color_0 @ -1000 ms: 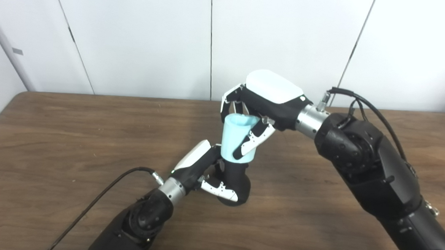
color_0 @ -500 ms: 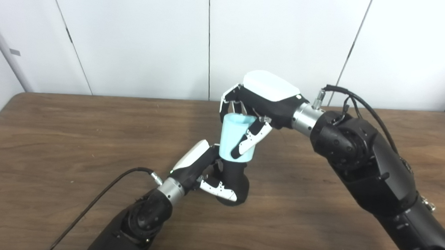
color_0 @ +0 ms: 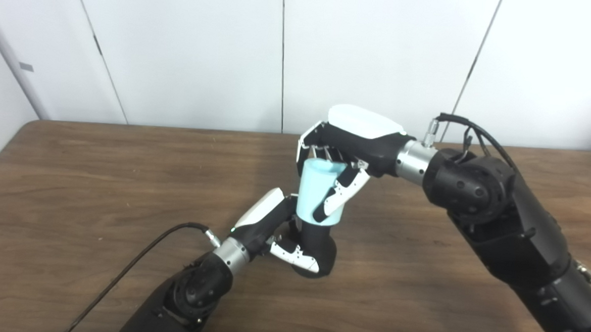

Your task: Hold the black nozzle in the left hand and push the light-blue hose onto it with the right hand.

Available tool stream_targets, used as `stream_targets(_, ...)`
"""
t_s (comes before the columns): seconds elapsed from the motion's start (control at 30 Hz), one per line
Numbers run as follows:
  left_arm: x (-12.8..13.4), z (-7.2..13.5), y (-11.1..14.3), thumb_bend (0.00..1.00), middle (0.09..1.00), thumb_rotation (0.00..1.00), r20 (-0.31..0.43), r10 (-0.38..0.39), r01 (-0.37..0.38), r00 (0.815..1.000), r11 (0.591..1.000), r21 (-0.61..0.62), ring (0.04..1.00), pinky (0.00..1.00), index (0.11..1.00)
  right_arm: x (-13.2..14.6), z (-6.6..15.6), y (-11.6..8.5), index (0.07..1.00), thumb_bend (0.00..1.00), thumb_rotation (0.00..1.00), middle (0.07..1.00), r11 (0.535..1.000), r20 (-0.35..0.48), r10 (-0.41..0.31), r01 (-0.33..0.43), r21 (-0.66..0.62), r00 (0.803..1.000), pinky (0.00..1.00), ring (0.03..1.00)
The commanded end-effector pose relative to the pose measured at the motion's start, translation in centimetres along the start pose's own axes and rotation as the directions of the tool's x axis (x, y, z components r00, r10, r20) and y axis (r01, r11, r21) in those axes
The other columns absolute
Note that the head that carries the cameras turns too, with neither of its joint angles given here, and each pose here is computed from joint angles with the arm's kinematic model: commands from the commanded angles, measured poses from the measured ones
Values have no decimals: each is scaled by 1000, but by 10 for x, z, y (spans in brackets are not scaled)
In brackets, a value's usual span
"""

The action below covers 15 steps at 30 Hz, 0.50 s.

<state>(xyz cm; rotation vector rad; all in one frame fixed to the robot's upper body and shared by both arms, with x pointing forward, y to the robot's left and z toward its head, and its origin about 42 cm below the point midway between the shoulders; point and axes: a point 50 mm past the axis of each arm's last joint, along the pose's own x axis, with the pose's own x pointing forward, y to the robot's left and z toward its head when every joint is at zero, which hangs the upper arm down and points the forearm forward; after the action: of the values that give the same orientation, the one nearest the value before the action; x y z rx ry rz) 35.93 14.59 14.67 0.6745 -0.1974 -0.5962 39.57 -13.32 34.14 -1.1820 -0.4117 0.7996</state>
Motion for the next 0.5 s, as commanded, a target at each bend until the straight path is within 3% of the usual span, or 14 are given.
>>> stream_targets(0.0, -23, -42, -27, 526, 474, 0, -217, -135, 140, 967, 990, 8, 343, 266, 486, -1, 10, 27, 485, 516, 130, 282, 979, 61, 203, -204, 16, 977, 96, 178)
stream_targets(0.33, -23, -42, -27, 526, 474, 0, -219, -138, 143, 966, 990, 10, 343, 268, 486, -2, 13, 28, 486, 516, 130, 284, 979, 62, 205, -204, -14, 977, 95, 179)
stream_targets(0.47, -23, -42, -27, 526, 474, 0, -219, -138, 144, 966, 989, 13, 340, 265, 487, -4, 18, 32, 486, 516, 127, 282, 981, 61, 179, -173, -84, 982, 88, 170)
